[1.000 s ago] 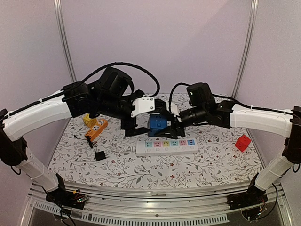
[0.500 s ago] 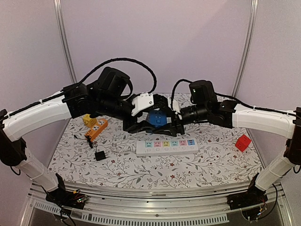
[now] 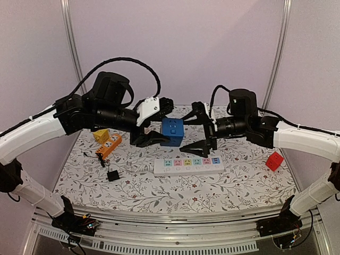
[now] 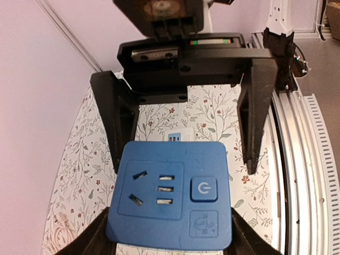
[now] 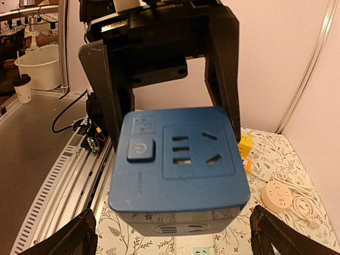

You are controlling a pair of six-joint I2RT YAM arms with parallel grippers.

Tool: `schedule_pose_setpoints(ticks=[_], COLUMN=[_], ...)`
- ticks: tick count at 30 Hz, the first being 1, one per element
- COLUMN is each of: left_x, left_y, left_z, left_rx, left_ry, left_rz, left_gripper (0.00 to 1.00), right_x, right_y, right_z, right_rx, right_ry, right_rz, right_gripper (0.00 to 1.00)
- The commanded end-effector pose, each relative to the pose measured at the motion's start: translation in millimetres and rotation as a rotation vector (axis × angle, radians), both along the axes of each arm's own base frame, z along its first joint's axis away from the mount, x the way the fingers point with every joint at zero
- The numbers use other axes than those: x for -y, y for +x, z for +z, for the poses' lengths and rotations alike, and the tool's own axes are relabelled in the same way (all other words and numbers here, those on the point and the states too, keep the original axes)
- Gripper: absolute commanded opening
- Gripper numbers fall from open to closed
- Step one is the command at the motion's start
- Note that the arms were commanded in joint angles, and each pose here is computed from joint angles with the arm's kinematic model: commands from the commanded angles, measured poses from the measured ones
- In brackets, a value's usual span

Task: Insert the plug

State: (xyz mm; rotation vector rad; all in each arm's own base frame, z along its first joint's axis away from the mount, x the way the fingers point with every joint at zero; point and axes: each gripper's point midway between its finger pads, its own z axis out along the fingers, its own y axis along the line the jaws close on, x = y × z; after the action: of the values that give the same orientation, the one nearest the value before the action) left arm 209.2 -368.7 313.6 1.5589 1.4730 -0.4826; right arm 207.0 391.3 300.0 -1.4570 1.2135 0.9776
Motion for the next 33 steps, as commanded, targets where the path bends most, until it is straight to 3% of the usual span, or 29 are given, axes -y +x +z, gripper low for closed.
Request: schedule_pose_setpoints(ticks=[1,9,14,21,23,26,28,29,31,32,33], left_x=[1,4,6,5,5,5,5,4,1,0,-3], left_y=[-17,-21,-19,-22,-22,-21,-20,-20,-19,-18,-17], left_z=[33,39,41,44,43,40,39,38,30,24,17], left_rx=[-0.035,-0.039,-0.043,-0.047,-0.049,-0.056,-0.061,-0.061,-0.061,-0.061,-0.062], left_ry=[-0.146,-0.183,-0.201,-0.206,-0.204,-0.203,-0.203,-0.199,-0.167,-0.143,-0.110], left_rz=[-0.055,-0.073,-0.069,-0.080,-0.080,-0.068,-0.058,-0.054,-0.048,-0.040,-0.033], left_gripper=[0.00,0.00,0.00,0.00,0.00,0.00,0.00,0.00,0.00,0.13,0.38], right_x=[5,-4,-9,-12,-13,-12,-11,-8,-6,-5,-4], right_y=[-10,-2,-2,-1,-3,-7,-8,-8,-1,0,-1], right_z=[22,34,27,12,16,21,20,21,20,17,15], right_rx=[-0.050,-0.123,-0.138,-0.146,-0.150,-0.156,-0.154,-0.145,-0.136,-0.127,-0.117], right_ry=[0.134,0.229,0.214,0.188,0.193,0.199,0.198,0.201,0.192,0.171,0.140], right_rz=[0.060,0.038,0.045,0.055,0.069,0.094,0.088,0.073,0.011,-0.014,-0.046], right_gripper=[0.99,0.99,0.88,0.88,0.73,0.29,0.05,0.00,0.00,0.00,0.00])
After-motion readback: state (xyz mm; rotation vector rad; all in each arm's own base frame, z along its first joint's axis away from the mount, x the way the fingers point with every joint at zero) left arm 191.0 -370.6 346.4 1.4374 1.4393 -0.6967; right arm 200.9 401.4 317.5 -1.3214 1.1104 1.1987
